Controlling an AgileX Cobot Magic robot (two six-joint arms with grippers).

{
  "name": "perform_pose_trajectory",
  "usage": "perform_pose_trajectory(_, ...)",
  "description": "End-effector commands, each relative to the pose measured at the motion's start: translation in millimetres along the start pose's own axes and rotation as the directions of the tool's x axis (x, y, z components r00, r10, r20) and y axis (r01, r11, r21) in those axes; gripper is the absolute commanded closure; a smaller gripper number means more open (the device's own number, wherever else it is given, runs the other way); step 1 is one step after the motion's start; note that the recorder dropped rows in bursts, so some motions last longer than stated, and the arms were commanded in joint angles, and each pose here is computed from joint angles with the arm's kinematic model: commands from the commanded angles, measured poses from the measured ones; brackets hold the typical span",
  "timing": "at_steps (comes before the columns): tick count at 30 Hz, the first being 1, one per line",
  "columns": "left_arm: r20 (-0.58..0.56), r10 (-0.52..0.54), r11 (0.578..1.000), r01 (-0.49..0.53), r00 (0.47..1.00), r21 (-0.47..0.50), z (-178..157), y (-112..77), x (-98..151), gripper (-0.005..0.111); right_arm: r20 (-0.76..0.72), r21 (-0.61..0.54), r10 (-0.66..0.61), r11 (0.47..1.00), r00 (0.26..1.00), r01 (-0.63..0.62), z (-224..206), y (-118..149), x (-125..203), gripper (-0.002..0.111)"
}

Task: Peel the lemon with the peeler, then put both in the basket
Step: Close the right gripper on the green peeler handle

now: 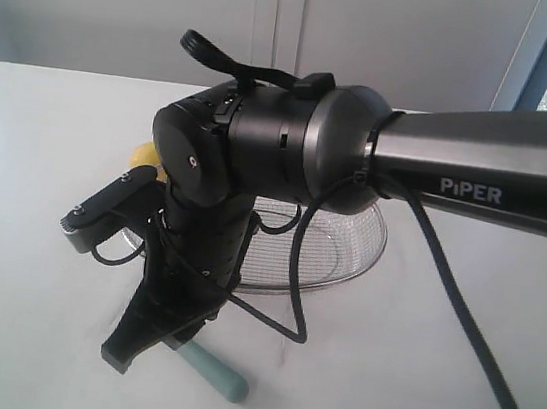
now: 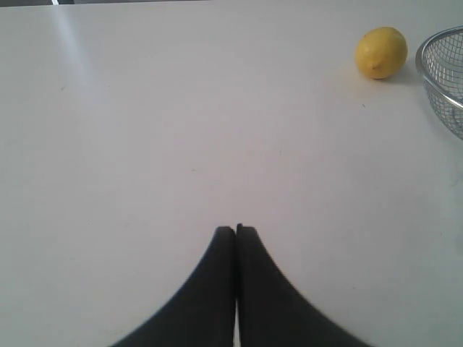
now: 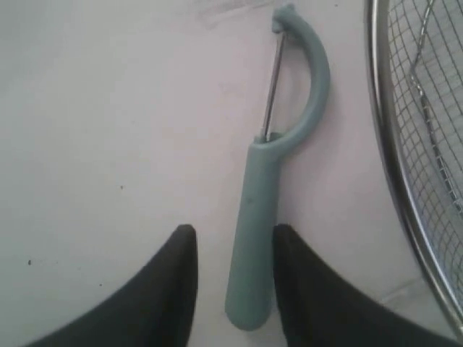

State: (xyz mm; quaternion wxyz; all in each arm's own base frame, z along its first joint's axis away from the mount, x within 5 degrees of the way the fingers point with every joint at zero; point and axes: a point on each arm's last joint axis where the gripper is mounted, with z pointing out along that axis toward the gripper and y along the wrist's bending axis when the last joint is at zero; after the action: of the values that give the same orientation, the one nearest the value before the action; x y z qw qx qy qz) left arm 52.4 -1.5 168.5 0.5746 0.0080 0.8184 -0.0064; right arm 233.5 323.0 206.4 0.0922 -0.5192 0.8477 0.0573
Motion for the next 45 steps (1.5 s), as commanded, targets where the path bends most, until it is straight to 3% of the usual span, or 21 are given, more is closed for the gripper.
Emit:
perform_pose_trajectory(1, 0.007, -0.01, 1.0, 0.01, 1.0, 0.009, 0, -0.6, 0, 0.107, -0.001, 0.01, 0.001, 1.0, 1.0, -0.001, 0, -1, 0, 0.058)
perform_pose_trajectory(15, 0.007, -0.01, 1.0, 0.01, 1.0, 0.009, 0, -0.6, 0, 0.107, -0.004, 0.009, 0.001, 1.0, 1.0, -0.001, 2, -1, 0, 0.055)
perform_pose_trajectory(20, 0.007, -0.01, 1.0, 0.01, 1.0, 0.009, 0, -0.6, 0, 0.107, -0.118, -0.008, 0.004, 1.0, 0.993, -0.005, 27, -1, 6, 0.055)
perform_pose_trajectory(45, 0.007, -0.01, 1.0, 0.01, 1.0, 0.009, 0, -0.6, 0, 0.107, -0.123, 0.036, 0.003, 0.999, 0.992, 0.001, 59, -7, 3, 0.058)
